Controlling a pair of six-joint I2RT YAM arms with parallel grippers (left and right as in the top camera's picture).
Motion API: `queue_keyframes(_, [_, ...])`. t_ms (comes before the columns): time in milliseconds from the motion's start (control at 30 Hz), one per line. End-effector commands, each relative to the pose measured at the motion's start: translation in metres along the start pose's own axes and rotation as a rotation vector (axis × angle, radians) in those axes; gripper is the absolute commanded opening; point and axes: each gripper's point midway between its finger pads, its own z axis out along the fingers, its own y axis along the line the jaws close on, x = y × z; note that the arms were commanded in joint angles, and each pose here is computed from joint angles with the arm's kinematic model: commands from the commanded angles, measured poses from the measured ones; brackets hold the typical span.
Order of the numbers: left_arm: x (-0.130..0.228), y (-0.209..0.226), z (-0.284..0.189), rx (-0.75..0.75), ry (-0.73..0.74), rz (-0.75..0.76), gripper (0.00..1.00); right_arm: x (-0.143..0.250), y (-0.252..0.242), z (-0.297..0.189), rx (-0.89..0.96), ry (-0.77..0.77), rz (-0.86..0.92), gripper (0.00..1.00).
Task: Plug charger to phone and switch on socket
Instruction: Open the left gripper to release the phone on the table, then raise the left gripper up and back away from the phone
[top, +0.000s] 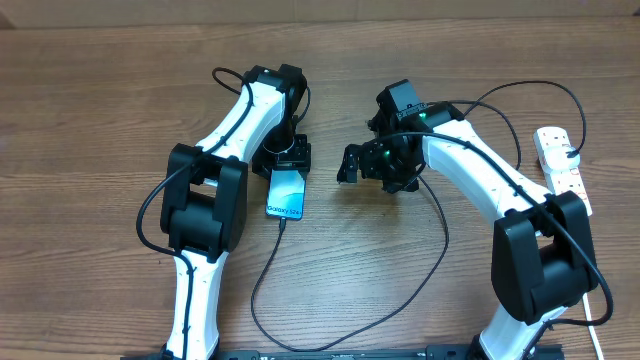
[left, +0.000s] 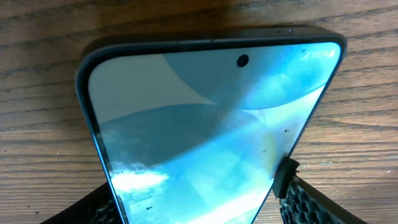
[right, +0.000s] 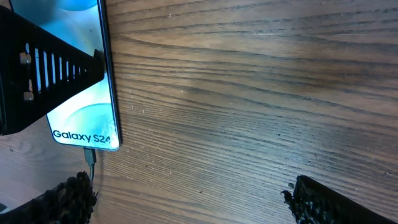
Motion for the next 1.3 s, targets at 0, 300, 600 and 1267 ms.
queue_keyframes(0, [-0.002, -0.001, -0.005, -0.002, -0.016, 0.011, 0.70, -0.001, 0.005, -0.003, -0.007, -0.011, -0.013, 1.00])
queue_keyframes(300, [-0.002, -0.001, -0.005, -0.002, -0.016, 0.012, 0.74, -0.001, 0.005, -0.003, -0.007, -0.011, -0.013, 1.00])
queue_keyframes(600, [-0.008, -0.003, -0.015, 0.039, -0.036, 0.002, 1.00, 0.002, 0.004, -0.003, -0.002, 0.000, -0.008, 1.00])
queue_keyframes(1267, [-0.052, 0.063, -0.118, 0.113, -0.245, -0.152, 1.00, 0.001, 0.004, -0.004, -0.004, -0.005, -0.009, 1.00])
